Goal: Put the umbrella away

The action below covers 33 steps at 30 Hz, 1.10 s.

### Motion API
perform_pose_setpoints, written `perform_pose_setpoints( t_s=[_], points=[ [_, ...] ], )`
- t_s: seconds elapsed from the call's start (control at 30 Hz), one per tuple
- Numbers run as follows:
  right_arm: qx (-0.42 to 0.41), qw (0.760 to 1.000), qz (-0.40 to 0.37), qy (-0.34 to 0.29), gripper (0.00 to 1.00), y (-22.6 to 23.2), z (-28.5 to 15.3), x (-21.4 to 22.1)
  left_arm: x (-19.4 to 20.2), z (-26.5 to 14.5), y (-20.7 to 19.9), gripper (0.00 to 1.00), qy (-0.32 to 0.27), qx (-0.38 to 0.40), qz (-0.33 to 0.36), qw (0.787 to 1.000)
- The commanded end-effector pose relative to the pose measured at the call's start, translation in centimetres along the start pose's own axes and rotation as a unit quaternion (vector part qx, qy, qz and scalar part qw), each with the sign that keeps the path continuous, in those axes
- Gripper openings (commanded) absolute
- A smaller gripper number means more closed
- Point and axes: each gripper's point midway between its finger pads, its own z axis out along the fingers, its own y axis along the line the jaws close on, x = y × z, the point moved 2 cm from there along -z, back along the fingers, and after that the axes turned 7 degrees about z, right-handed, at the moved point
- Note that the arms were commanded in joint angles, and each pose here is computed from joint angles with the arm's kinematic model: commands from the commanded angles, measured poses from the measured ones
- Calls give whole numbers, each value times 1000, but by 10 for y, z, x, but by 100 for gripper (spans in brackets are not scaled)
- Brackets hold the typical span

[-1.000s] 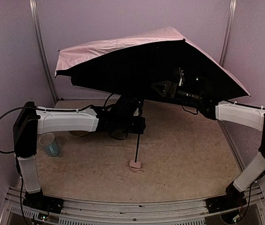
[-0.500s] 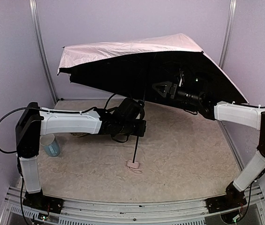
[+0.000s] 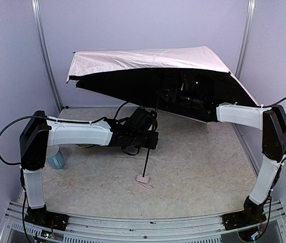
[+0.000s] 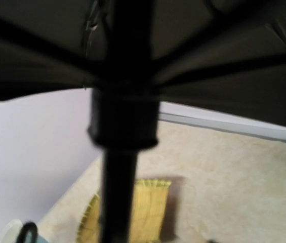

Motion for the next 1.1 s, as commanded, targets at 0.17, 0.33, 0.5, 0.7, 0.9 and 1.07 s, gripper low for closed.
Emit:
perform_pose_setpoints(
  t_s=[0.17,0.33,0.5,0.7,0.9,1.07],
  points=[
    [-44,999,22,6,13,12,15,-5,-26,-15,-8,0,-54,4,14,998],
    [-140,990,31,-3,0,48,-7,-27,-48,-60,-17,4,-122,15,57,991],
    [-308,951,18,16,0,116,-53,-47,-67,-125,-30,52,-199,84,83,973],
    [-402,915,8,34,0,169,-103,-57,-53,-181,-42,62,-253,138,86,954],
    [-418,907,-42,25,0,205,-141,-53,-36,-199,-69,62,-275,244,76,927],
    [-434,896,-87,22,0,233,-169,-44,-32,-221,-96,65,-296,294,108,903]
  ],
)
